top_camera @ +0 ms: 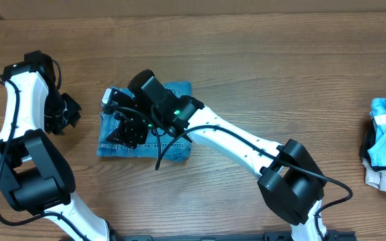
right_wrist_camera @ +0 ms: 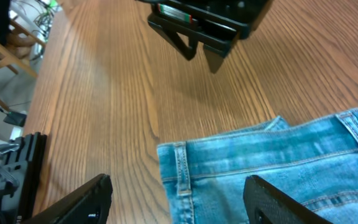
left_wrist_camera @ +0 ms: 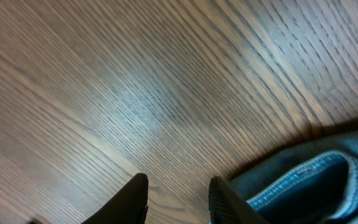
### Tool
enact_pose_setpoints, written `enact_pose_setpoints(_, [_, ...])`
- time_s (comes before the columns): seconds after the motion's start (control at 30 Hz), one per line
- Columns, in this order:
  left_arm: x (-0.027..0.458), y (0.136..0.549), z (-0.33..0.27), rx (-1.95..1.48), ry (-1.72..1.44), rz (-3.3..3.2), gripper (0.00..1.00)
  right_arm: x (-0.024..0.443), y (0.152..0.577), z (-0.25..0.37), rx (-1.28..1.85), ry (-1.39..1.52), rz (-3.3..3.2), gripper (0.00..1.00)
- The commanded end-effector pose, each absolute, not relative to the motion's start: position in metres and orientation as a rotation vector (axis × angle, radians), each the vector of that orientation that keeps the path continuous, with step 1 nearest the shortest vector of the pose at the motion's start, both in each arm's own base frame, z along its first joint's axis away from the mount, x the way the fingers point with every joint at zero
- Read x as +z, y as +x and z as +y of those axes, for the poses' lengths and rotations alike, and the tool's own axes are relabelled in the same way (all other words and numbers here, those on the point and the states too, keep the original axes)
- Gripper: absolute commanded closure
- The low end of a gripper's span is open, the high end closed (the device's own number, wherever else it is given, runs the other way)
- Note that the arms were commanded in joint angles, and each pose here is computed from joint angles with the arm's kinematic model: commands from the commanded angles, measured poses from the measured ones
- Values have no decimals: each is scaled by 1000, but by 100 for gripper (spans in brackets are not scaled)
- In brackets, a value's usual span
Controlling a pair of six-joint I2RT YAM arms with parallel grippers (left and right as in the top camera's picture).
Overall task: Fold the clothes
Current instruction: 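Pat down the folded jeans bundle with both grippers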
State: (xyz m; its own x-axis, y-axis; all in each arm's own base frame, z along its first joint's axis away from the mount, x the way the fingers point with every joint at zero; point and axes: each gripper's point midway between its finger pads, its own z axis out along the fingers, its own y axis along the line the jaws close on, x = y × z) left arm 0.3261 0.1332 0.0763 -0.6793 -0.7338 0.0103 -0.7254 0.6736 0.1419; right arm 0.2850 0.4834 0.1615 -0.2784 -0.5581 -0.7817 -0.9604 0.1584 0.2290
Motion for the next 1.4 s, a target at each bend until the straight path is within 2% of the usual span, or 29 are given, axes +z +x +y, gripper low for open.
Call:
enact_pose_setpoints(0.0, [97,342,109,67,1037,-2950,65,195,322,459,847,-1321,1920,28])
enact_pose_setpoints(0.1, [131,362,82,327,885,-3061,66,220,347,403,712,-1208,2026,26])
enact_pose_setpoints(0.13, [149,370,65,440,786,-3119,66,226,350,375,689,-1168,2097,30])
enact_pose_setpoints(0.23, [177,381,25,559,540,-3242,65,215,357,312,686,-967,2362,60])
enact_pose_setpoints(0.27, [180,384,11,546,450,-3271,65,207,354,300,758,-911,2443,74])
enact_pose_setpoints(0.3, [178,385,-3,527,373,-3282,61,205,348,299,867,-908,2465,81])
enact_pose_setpoints(0.33, [174,386,-11,504,332,-3282,60,206,340,303,1002,-917,2456,82])
enact_pose_setpoints(0.4, [152,387,-25,372,271,-3257,61,213,319,322,1330,-966,2374,83])
enact_pose_setpoints(0.5, [121,391,-42,325,223,-3198,61,208,299,342,1528,-1033,2311,83])
enact_pose_setpoints(0.7, [51,382,-35,179,217,-3019,60,134,280,368,1602,-1065,2483,83])
enact_pose_setpoints(0.8, [23,374,-31,124,216,-2936,60,77,276,369,1626,-1020,2634,83])
enact_pose_setpoints(1.0, [13,369,-29,101,213,-2901,59,-7,268,362,1649,-794,2931,81])
enact_pose_setpoints(1.17, [13,364,-17,8,190,-2888,59,-15,277,349,1575,-733,2992,79])
enact_pose_setpoints(1.27, [14,360,-12,-38,188,-2874,59,-12,301,319,1460,-603,3061,77])
enact_pose_setpoints(1.3, [15,358,-12,-41,209,-2866,62,-8,309,307,1404,-604,3075,77])
enact_pose_setpoints(1.37, [16,353,-12,-47,224,-2842,60,7,316,294,1288,-662,3081,73])
